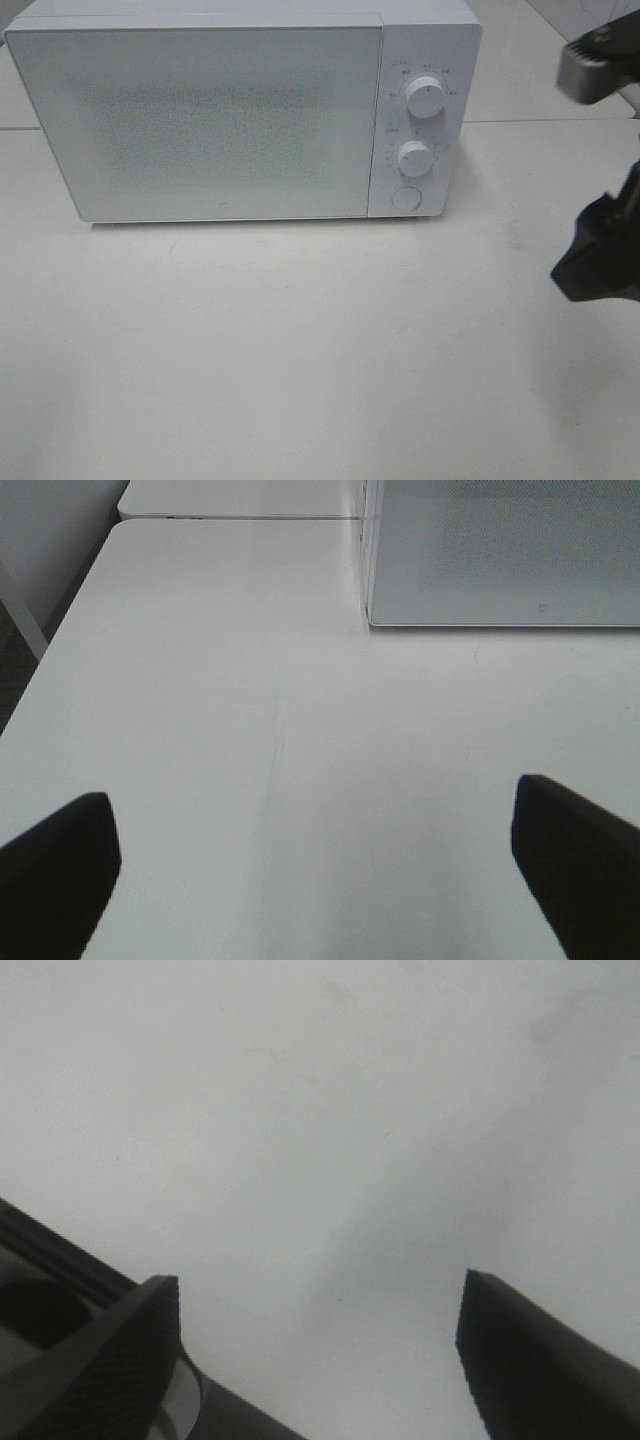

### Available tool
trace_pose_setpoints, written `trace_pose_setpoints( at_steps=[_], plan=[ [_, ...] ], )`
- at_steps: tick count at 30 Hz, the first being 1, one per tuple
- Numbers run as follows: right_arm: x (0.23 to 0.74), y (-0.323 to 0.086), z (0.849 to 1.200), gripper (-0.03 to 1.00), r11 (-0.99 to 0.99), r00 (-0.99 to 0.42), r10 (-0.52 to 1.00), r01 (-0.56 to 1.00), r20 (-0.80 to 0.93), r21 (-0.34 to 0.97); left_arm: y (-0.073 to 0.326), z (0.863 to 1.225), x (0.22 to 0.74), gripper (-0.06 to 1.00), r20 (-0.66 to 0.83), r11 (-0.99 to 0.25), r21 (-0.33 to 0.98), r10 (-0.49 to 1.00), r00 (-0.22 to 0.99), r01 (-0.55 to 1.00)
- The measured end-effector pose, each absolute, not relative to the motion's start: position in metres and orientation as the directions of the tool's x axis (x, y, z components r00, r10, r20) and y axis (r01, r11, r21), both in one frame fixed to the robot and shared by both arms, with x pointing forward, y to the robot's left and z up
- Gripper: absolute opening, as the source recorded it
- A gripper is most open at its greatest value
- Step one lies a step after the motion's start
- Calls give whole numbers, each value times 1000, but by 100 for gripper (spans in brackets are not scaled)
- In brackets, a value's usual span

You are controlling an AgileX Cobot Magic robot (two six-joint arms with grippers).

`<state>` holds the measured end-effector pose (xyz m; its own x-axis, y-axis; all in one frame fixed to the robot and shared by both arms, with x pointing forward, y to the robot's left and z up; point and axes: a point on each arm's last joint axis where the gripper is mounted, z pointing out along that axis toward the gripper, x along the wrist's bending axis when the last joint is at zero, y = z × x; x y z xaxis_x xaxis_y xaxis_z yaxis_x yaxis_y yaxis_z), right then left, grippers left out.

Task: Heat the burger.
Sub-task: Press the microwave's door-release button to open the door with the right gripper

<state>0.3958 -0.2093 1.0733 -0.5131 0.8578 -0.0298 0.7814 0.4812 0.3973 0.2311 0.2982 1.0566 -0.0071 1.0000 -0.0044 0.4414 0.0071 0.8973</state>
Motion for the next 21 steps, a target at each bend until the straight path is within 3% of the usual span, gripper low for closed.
trace_pose_setpoints(
  at_steps=[3, 10, 21],
  plan=[
    [371, -234, 1090, 76, 431, -469, 881, 746, -58, 508, 298, 1057, 231, 99, -4, 7, 897, 1000, -7, 441],
    [332, -270, 1096, 76, 304, -335, 940, 732, -67, 609, 298, 1057, 231, 99, -4, 7, 897, 1000, -7, 441],
    [259, -302, 1069, 76, 113, -96, 993, 620, -68, 777, 298, 1057, 231, 99, -4, 7, 897, 1000, -7, 441]
  ],
)
